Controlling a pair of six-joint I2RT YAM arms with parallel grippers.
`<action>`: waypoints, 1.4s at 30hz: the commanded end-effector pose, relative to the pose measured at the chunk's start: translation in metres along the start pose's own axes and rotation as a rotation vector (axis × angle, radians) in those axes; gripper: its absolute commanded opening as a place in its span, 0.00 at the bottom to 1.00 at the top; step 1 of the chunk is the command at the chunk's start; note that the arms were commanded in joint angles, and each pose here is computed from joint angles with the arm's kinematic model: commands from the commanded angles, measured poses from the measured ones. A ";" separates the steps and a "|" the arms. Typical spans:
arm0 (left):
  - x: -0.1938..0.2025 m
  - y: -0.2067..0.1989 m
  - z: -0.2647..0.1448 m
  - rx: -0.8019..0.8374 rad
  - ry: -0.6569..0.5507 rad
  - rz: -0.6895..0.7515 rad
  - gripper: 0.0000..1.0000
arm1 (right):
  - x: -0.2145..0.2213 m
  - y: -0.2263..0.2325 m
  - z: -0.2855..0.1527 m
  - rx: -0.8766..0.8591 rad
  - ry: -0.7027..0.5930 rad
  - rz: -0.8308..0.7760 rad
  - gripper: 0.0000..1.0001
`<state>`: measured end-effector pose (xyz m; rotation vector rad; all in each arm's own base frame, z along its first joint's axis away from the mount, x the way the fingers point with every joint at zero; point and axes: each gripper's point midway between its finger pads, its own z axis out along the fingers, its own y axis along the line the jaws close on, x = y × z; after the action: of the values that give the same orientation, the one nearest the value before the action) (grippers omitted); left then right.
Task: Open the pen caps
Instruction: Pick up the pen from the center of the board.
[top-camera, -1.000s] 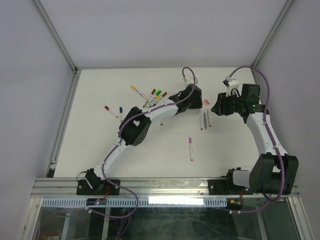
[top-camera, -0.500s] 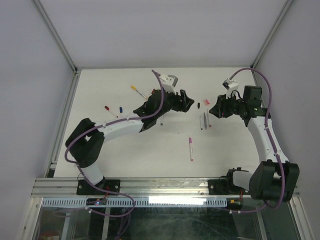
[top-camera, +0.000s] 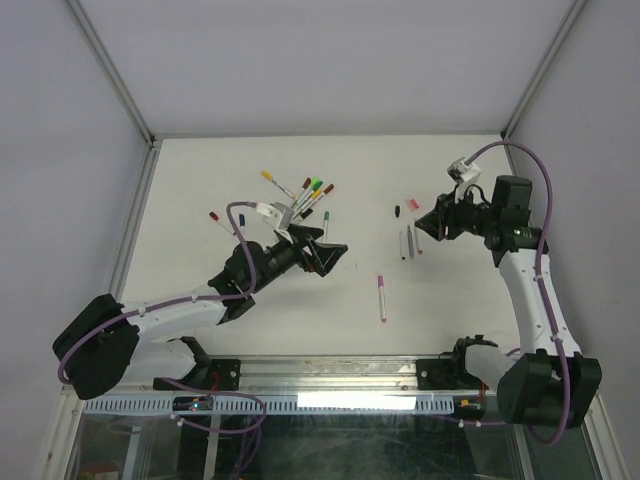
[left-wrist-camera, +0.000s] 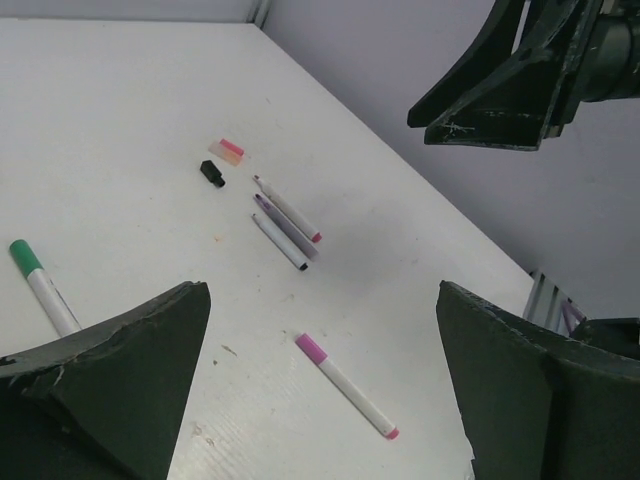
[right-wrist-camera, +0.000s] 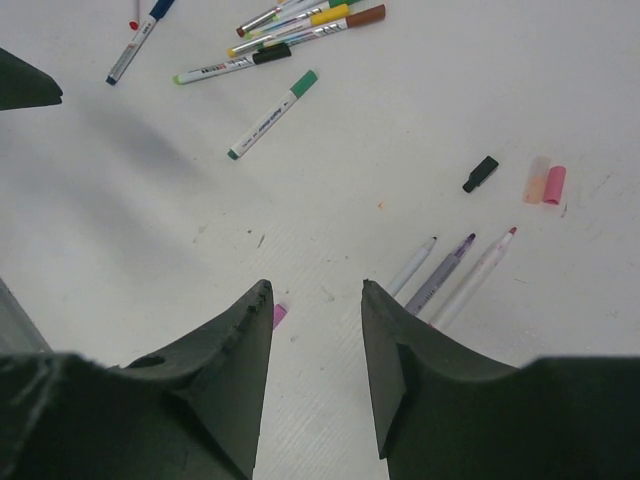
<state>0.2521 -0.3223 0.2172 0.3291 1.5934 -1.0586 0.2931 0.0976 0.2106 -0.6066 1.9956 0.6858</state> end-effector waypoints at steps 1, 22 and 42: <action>-0.040 -0.017 -0.024 0.073 -0.184 -0.054 0.99 | -0.019 0.019 -0.009 -0.069 -0.095 -0.081 0.43; 0.073 -0.041 -0.024 -0.340 0.091 -0.223 0.96 | 0.002 0.022 -0.006 -0.105 -0.033 -0.078 0.58; 0.187 -0.059 0.015 -0.668 0.397 -0.122 0.97 | 0.005 0.003 -0.005 -0.017 -0.006 -0.069 0.59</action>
<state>0.1586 -0.4214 0.0698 0.0224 2.2387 -0.5285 0.2740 0.1010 0.1890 -0.6639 2.0132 0.7214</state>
